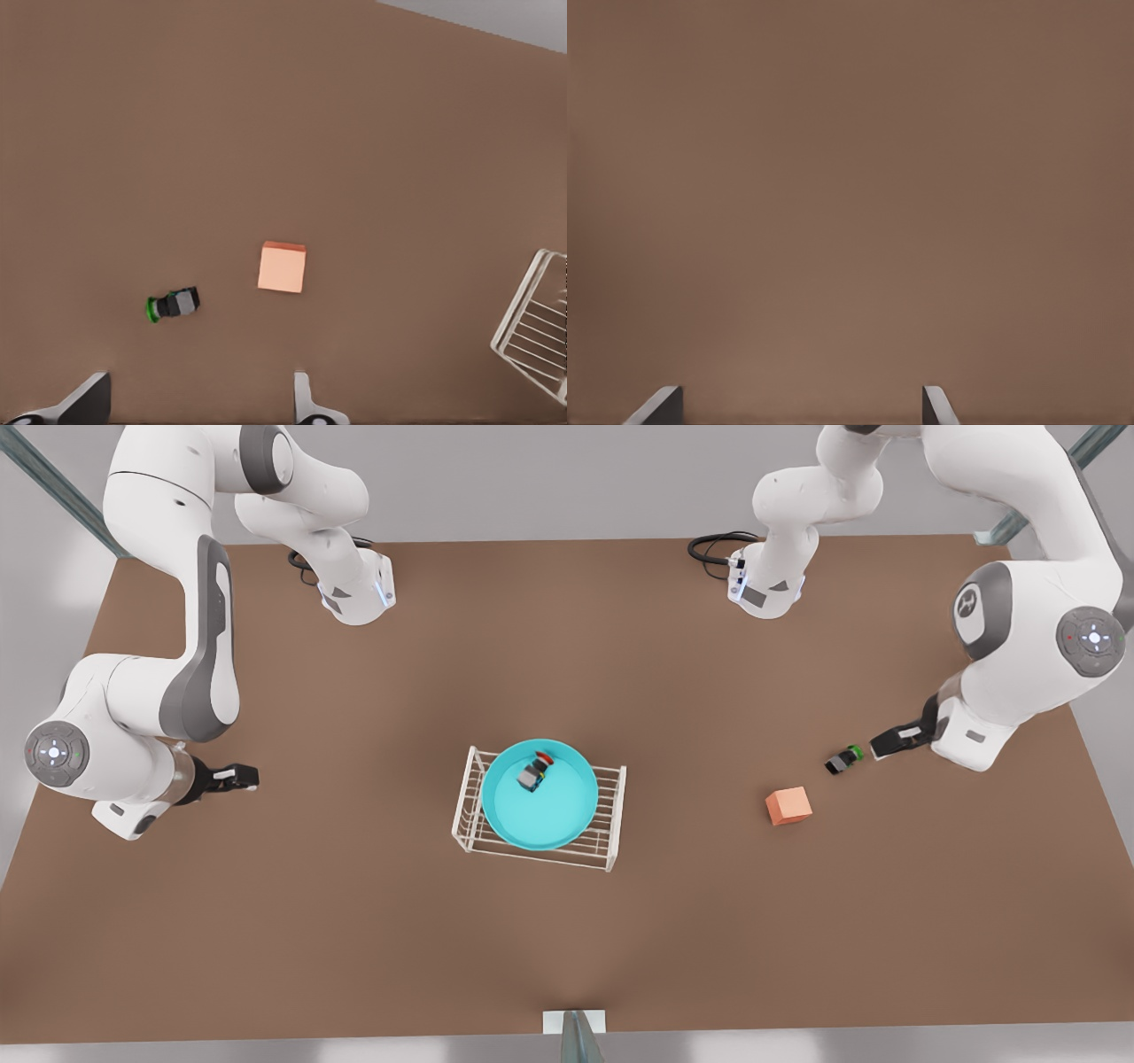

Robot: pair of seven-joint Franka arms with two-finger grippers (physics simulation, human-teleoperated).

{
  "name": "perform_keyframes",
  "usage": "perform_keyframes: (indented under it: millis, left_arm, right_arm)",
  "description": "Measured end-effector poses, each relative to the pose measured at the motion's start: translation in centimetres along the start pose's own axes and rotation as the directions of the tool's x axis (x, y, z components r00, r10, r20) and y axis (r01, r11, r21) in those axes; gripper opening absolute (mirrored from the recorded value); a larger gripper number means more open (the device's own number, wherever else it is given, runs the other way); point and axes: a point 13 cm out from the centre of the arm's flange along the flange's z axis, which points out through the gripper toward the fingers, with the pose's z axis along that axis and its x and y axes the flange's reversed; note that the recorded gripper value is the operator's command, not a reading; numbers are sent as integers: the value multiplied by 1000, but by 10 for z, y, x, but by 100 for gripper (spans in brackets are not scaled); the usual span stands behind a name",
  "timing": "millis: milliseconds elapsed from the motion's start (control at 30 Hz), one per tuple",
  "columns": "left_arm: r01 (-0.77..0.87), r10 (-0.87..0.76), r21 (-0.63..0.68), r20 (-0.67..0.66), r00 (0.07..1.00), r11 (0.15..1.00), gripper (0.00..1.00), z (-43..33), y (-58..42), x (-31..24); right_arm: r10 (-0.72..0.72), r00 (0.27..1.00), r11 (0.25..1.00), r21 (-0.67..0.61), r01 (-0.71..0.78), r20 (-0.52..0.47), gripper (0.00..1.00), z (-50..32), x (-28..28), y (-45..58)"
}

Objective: Place the plate on the shelf with right arm and place the red button switch in the plate with left arm

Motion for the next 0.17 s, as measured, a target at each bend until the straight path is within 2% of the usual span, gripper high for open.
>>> perform_keyframes:
  millis: [167]
  left_arm:
    - [-145,145,48,-9,989,988,100,-5,-37,11]
  right_arm:
    - [-7,1000,1000,0,7,-5,100,0,1,0]
